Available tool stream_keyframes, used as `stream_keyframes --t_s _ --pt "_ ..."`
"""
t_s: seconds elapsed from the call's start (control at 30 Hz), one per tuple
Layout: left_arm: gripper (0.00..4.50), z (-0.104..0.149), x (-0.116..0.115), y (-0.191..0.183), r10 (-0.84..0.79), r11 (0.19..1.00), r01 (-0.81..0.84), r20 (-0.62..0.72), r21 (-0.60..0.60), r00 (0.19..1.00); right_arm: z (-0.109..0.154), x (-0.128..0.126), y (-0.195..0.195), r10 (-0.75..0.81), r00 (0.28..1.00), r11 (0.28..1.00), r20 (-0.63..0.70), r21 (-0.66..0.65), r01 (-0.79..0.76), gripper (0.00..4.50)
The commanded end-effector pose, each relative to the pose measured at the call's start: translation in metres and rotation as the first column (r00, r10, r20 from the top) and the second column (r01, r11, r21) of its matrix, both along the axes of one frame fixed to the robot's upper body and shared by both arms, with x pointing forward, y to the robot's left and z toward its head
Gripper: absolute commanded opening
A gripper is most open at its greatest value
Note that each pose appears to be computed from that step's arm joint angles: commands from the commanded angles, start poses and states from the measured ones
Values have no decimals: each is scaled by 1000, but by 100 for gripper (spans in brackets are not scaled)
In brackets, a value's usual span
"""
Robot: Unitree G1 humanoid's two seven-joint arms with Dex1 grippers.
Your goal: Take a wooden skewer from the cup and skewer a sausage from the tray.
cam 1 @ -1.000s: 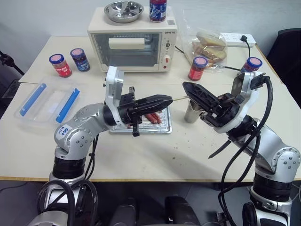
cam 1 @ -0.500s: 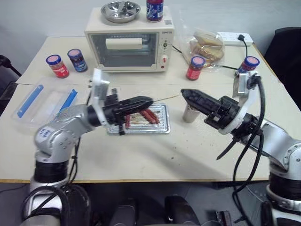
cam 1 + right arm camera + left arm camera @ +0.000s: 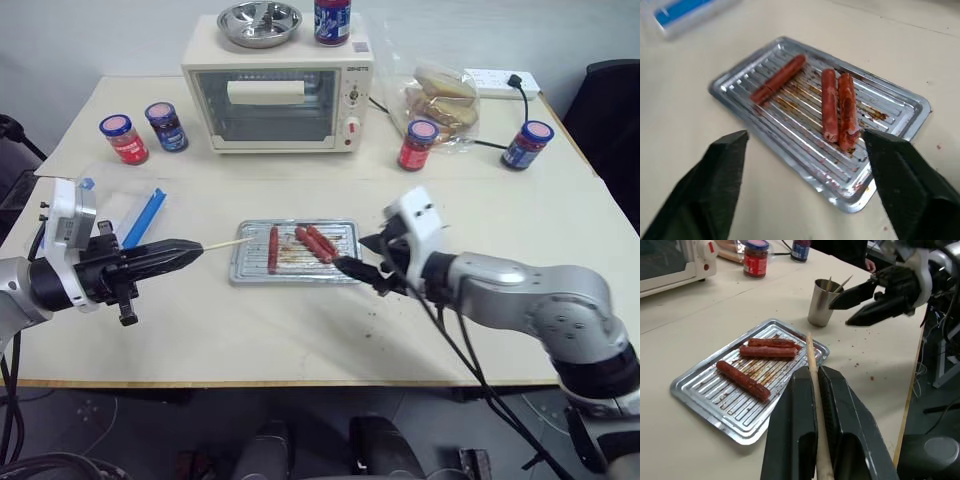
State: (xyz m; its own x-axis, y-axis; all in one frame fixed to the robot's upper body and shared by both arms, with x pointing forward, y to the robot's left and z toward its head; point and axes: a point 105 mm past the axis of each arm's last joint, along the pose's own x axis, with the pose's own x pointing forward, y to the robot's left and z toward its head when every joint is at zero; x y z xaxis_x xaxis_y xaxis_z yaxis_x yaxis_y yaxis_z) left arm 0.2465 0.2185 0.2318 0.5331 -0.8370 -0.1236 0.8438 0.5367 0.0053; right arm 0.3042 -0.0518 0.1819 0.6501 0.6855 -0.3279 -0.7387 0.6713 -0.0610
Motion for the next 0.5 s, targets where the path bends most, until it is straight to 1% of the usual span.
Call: stream_keyframes --t_s 0.03,0.1,0.2,0.23,0.27,0.4,0.5 --pt "0 7 -7 -12 -24 1000 25 51 -7 998 8 24 11 1 990 998 142 -66 8 402" --pt "0 7 -7 -17 -26 999 27 57 -19 998 12 37 14 -14 984 997 178 -68 26 402" --pt "0 8 -7 -23 -26 999 28 68 -35 997 17 50 21 -15 980 998 201 -57 27 402" --pt "0 8 -6 -24 -25 999 28 73 -39 997 17 53 23 -12 979 998 202 -55 24 365" --pt "0 9 -6 -25 -24 999 28 76 -43 997 16 54 25 -6 979 998 203 -57 17 351" --pt "0 10 -6 -26 -21 999 25 81 -48 996 12 59 35 24 978 997 206 -76 -8 238" --pt "0 11 -4 -23 -10 999 15 88 -49 996 10 63 42 26 977 996 211 -83 -8 238"
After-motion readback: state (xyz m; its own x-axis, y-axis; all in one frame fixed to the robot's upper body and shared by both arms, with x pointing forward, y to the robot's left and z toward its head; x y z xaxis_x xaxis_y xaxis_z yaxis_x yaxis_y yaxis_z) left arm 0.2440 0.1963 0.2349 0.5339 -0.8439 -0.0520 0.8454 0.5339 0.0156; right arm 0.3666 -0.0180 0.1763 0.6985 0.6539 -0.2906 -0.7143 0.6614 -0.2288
